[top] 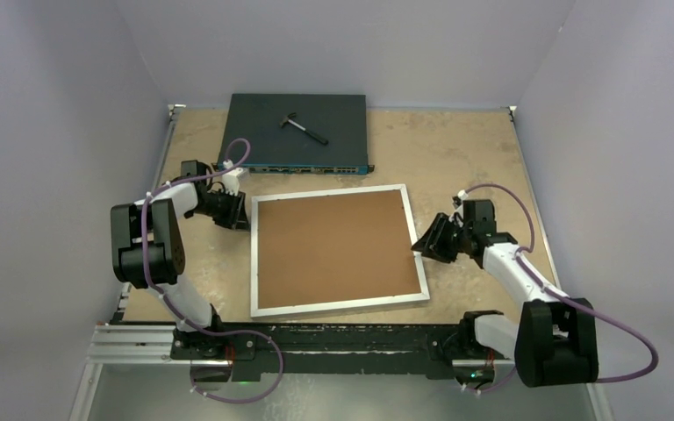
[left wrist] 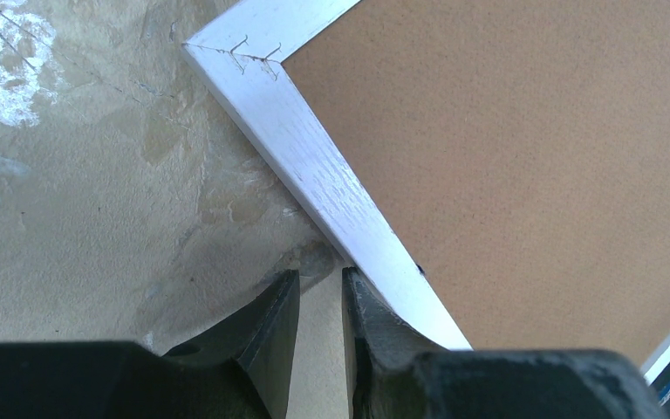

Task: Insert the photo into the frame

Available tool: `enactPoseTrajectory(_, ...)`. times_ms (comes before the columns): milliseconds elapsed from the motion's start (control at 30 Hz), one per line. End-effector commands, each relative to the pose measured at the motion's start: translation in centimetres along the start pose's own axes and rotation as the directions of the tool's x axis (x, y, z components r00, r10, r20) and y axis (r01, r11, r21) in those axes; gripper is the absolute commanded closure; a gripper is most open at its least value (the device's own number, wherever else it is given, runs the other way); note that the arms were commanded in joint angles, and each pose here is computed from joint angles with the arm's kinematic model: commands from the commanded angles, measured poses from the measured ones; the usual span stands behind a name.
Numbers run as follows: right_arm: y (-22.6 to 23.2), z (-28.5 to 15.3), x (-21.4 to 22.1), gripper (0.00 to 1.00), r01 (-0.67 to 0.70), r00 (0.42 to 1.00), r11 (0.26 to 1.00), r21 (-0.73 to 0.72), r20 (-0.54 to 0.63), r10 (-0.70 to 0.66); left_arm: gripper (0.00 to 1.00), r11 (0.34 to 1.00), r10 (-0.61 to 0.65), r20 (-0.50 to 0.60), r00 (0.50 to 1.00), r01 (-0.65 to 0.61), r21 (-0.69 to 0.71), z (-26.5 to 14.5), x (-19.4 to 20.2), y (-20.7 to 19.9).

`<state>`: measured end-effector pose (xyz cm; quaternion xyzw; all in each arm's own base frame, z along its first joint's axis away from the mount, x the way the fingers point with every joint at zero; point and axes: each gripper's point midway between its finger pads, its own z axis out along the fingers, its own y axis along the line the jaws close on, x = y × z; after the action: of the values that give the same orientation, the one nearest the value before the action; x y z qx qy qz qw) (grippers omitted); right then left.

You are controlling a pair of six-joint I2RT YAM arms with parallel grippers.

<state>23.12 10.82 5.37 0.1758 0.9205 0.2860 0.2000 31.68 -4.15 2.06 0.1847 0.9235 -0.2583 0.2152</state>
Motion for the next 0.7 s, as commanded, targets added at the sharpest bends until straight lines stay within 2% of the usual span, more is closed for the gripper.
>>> enactPoseTrajectory(0,1.0,-0.7,0.3,0.58,-0.013,1.000,0.999,-0.038,-0.002,0.013,0.77,0.999,0.029,-0.010,1.000,-0.028,0.016,-0.2,0.3,-0.8)
enactPoseTrajectory(333,0.2,0.2,1.9,0.59,-0.029,0.998,0.999,-0.044,-0.062,0.026,0.77,0.999,0.025,-0.013,1.000,-0.025,0.020,-0.1,0.5,-0.8)
enactPoseTrajectory(667,-0.4,0.9,2.1,0.62,-0.040,0.997,0.999,-0.033,-0.069,0.037,0.77,1.000,0.022,-0.013,1.000,-0.021,0.023,0.1,0.4,-0.7)
